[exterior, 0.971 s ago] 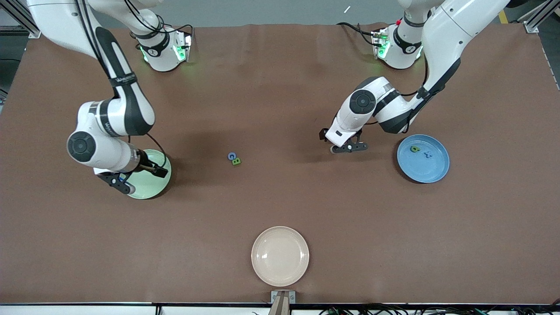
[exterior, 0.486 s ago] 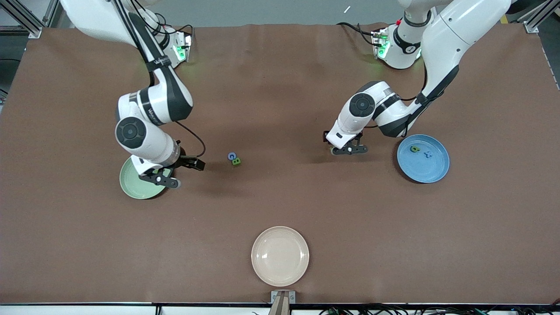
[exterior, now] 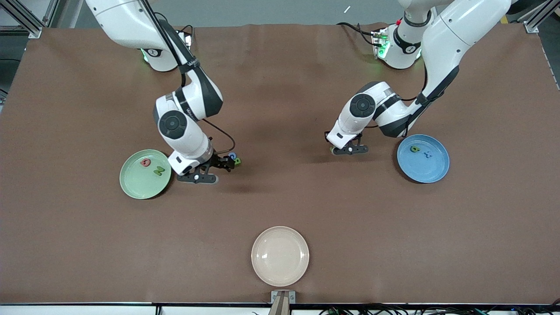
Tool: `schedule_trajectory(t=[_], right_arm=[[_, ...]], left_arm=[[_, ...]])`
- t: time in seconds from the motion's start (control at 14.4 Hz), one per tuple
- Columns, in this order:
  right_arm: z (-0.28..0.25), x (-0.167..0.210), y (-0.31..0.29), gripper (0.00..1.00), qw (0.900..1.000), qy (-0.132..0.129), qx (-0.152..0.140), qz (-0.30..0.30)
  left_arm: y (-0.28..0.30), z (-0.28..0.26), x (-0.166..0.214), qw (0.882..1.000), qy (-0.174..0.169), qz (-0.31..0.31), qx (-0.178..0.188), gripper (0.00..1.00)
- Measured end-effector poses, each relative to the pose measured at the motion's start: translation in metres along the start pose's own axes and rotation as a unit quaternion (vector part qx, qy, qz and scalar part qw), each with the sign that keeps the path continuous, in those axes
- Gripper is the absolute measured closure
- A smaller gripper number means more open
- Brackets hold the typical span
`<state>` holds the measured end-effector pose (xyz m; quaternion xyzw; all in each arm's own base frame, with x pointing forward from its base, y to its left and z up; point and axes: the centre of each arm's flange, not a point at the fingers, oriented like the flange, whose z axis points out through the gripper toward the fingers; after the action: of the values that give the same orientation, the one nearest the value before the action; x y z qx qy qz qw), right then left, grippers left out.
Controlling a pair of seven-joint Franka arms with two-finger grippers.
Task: Sort upper and lower case letters into plates
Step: 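Grasp the blue e with the left gripper while the right gripper reaches the B, then carry the e to the blue plate while the right gripper grasps the B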
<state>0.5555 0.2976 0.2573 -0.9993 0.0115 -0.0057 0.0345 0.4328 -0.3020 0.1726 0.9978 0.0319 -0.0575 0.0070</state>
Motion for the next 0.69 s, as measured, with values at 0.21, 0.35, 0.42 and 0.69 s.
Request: schedule_trajectory(t=[0.21, 0.35, 0.42, 0.69], right_arm=[[0.013, -0.013, -0.017, 0.07, 0.999, -0.009, -0.005, -0.048], [0.028, -0.024, -0.029, 0.07, 0.998, -0.015, -0.009, -0.066], [0.038, -0.031, -0.037, 0.07, 0.997, -0.018, -0.011, -0.075], [0.070, -0.056, -0.050, 0.07, 0.995, -0.019, -0.014, -0.095]], left_arm=[[0.000, -0.002, 0.001, 1.000, 0.003, 0.001, 0.001, 0.69], [-0.001, -0.002, 0.002, 1.000, 0.004, -0.002, 0.001, 0.70], [-0.002, -0.002, 0.002, 1.000, 0.004, -0.008, 0.001, 0.70], [-0.017, -0.007, 0.016, 0.999, 0.013, -0.035, 0.004, 0.70]])
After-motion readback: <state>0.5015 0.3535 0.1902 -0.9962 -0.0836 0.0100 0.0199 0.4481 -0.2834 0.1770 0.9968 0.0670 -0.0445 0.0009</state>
